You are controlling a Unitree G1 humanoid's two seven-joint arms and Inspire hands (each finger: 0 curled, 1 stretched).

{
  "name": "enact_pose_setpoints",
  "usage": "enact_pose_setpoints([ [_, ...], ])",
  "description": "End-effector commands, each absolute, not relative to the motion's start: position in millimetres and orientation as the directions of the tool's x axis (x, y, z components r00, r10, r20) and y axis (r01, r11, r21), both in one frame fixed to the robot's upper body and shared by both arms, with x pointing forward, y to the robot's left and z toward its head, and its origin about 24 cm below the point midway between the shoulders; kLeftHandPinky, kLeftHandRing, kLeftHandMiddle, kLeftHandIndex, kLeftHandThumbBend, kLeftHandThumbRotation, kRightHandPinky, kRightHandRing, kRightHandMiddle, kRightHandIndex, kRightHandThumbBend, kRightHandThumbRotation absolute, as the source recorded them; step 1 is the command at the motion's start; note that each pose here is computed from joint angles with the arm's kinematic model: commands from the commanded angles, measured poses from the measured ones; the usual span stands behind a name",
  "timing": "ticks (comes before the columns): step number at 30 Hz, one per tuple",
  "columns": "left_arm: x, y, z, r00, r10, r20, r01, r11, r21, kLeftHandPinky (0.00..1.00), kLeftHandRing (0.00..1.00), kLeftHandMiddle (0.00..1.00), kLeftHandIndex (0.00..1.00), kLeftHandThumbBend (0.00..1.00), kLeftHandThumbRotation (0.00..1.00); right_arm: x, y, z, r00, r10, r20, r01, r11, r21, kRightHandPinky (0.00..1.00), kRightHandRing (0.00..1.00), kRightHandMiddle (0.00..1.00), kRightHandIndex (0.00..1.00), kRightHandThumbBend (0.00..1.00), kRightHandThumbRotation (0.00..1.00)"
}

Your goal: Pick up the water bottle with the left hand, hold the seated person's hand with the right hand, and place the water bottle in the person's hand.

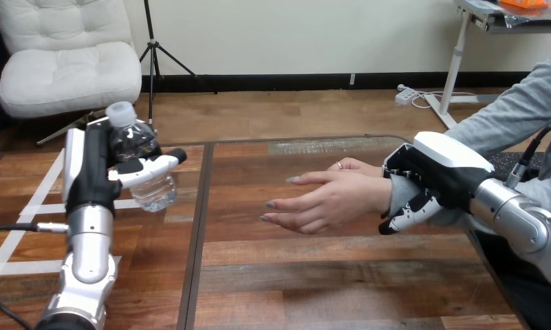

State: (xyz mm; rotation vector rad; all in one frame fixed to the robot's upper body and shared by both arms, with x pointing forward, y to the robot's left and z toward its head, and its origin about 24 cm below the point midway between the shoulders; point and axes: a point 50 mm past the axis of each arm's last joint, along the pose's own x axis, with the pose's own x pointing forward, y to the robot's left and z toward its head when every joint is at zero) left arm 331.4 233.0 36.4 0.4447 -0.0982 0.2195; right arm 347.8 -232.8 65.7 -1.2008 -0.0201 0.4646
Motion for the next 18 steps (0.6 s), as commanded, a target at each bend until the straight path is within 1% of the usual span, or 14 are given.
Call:
enact_pose_setpoints([
  [1,346.0,214.0,67.6,0.956,0.104,0.276,-0.213,0.89,0.403,0.35,0.4,0.44,0.44,0.74,0.0,358.0,-218.8,94.6,0.902,0.42,-0.098,-0.249,0.322,-0.913,0.24,0.27,0.33,0.33,0.85,0.0],
  [18,347.6,192.6,66.8,0.962,0.02,0.272,-0.125,0.917,0.378,0.33,0.38,0.43,0.43,0.73,0.0,357.4,-214.3,97.3,0.894,0.442,-0.078,-0.242,0.328,-0.913,0.23,0.26,0.32,0.32,0.85,0.0],
])
